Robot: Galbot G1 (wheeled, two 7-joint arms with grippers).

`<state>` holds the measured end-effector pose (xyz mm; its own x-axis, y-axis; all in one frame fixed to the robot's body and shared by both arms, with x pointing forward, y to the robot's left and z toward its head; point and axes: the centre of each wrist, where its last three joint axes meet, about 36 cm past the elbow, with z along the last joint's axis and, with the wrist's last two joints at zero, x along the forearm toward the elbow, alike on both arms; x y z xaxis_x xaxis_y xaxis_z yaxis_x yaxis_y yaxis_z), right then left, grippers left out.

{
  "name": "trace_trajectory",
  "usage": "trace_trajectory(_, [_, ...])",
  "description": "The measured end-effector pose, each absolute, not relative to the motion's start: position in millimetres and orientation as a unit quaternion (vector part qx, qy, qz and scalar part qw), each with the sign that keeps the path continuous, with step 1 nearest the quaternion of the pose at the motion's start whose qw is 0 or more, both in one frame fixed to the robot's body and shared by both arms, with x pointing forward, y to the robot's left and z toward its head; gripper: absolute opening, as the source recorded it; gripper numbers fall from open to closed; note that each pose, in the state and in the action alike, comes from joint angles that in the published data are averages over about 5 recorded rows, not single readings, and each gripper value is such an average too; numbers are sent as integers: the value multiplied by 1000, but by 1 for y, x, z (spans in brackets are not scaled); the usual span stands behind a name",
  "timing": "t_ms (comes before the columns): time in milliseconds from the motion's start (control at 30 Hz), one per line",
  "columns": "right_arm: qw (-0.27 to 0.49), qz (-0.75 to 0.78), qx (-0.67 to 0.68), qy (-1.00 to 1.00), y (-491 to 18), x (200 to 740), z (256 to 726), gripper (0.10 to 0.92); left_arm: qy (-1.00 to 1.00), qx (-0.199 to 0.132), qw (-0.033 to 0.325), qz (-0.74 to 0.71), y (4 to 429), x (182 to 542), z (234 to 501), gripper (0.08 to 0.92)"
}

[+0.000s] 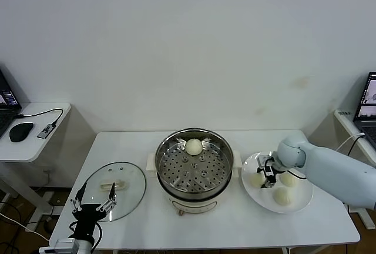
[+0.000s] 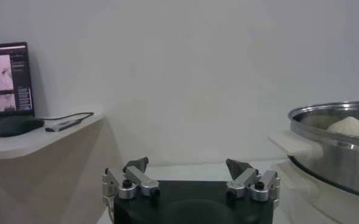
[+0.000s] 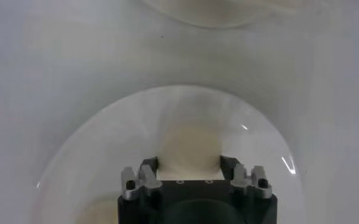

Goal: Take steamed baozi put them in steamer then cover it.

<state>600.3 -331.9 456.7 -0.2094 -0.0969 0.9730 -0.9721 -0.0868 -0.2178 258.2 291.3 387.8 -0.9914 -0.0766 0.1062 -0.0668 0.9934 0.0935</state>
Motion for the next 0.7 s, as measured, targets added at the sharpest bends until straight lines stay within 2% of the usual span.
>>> trace_trajectory(267, [390, 552, 475, -564, -343, 603, 504, 545, -997, 33, 55, -46, 292, 261, 388, 823])
trace_trajectory(500, [362, 561, 460, -585, -340, 606, 579, 551, -997, 27, 61, -43, 293, 264, 387, 823])
trace_trajectory(700, [320, 569, 456, -605, -309, 605, 649, 559, -997, 19, 68, -29, 293, 264, 386, 823])
